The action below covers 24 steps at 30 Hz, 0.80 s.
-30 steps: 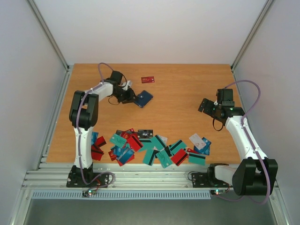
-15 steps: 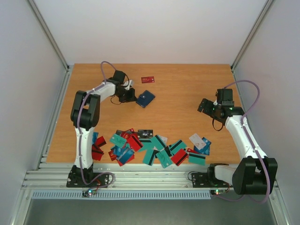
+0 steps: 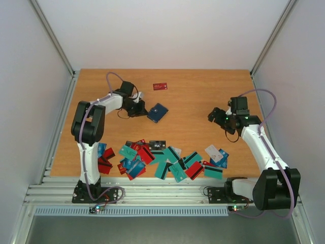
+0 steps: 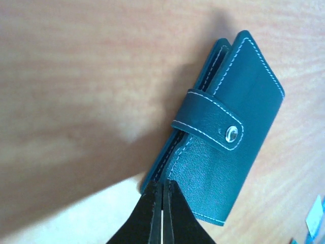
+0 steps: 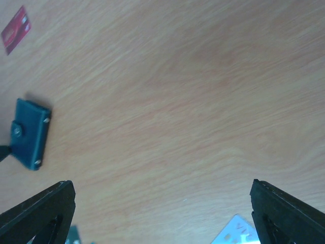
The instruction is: Put the credit cards into the card holder
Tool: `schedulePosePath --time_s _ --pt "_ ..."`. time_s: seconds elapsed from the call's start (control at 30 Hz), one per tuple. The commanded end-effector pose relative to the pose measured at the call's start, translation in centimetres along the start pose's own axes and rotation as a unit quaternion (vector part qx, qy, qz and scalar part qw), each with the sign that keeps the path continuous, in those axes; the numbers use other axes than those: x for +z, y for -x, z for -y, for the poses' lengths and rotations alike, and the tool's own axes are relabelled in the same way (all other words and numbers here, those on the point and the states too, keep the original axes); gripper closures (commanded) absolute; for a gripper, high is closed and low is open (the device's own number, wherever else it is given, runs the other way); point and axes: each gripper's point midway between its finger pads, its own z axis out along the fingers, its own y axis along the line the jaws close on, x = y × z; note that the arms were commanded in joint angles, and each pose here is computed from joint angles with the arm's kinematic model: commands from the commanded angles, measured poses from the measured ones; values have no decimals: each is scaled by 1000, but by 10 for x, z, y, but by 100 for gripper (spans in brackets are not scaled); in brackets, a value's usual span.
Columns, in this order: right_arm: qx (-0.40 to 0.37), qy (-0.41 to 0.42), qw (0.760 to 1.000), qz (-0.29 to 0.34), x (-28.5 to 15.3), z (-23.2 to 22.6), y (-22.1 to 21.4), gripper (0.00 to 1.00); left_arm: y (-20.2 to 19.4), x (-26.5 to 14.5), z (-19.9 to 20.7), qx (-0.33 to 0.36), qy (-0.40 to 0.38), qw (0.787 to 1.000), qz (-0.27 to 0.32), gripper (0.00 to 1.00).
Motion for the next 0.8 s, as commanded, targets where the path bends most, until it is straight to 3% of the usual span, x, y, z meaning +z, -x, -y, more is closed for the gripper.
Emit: schedulePosePath --time_s 0.0,0.23,0.5,0.77 --pt "12 40 998 -49 9 -25 -31 5 -16 -19 24 -15 -40 999 -1 100" --pt "-24 67 992 -108 33 -68 -74 5 -48 -24 46 -31 -67 997 -11 100" --pt "1 77 983 -168 64 -87 -98 6 -85 -24 60 -8 -75 996 -53 98" --pt "29 60 974 -216 85 -89 -110 8 -74 -34 55 88 -30 995 -48 56"
